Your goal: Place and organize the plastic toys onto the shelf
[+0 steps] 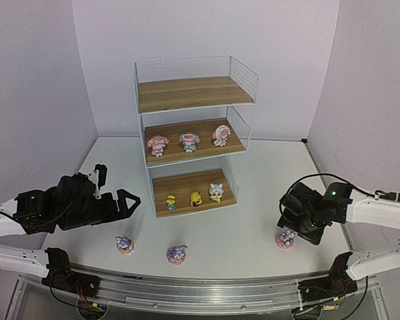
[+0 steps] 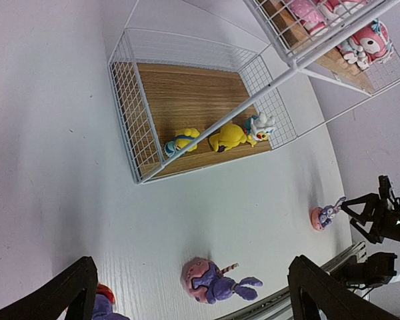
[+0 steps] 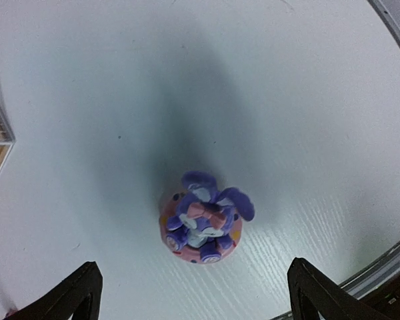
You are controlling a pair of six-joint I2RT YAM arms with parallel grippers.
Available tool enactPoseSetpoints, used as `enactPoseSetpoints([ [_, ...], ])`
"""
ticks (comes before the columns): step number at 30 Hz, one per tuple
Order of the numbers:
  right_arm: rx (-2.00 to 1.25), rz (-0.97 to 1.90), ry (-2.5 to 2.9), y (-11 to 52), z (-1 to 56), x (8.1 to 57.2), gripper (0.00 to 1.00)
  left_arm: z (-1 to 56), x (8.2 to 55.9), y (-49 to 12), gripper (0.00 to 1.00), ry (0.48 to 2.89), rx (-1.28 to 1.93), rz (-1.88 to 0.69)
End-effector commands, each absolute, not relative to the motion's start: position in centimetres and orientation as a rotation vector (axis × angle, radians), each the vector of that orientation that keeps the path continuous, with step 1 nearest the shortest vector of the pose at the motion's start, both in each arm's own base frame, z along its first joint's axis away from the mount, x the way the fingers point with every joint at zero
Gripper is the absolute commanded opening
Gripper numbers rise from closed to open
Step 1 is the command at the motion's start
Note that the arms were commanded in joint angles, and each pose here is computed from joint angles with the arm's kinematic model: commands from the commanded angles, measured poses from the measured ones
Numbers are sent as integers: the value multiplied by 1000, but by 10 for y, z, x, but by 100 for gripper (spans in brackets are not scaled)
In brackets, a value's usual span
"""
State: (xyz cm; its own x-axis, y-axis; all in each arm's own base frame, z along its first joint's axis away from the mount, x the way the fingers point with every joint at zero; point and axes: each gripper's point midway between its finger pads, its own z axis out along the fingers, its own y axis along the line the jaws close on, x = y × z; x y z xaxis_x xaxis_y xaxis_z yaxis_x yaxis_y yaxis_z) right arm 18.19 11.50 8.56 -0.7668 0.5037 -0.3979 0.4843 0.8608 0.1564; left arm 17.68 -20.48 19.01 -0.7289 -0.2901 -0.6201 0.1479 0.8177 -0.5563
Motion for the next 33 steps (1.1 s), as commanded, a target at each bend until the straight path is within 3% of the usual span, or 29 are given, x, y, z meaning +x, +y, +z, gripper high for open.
enactPoseSetpoints([
  [1, 907, -69, 2470, 95, 85, 193, 92, 193, 178, -213, 100, 2243, -107, -819],
  [17, 944, -157, 2406, 106, 53, 216, 79, 192, 179, -215, 100, 2241, -107, -819],
  [20, 941, -179, 2411, 107, 45, 217, 67, 192, 179, -217, 100, 2241, -110, -827],
  [27, 933, -181, 2415, 102, 35, 213, 29, 193, 179, -215, 100, 2240, -125, -829],
  [33, 827, -147, 2426, 104, 46, 217, 15, 201, 179, -215, 100, 2218, -113, -844],
])
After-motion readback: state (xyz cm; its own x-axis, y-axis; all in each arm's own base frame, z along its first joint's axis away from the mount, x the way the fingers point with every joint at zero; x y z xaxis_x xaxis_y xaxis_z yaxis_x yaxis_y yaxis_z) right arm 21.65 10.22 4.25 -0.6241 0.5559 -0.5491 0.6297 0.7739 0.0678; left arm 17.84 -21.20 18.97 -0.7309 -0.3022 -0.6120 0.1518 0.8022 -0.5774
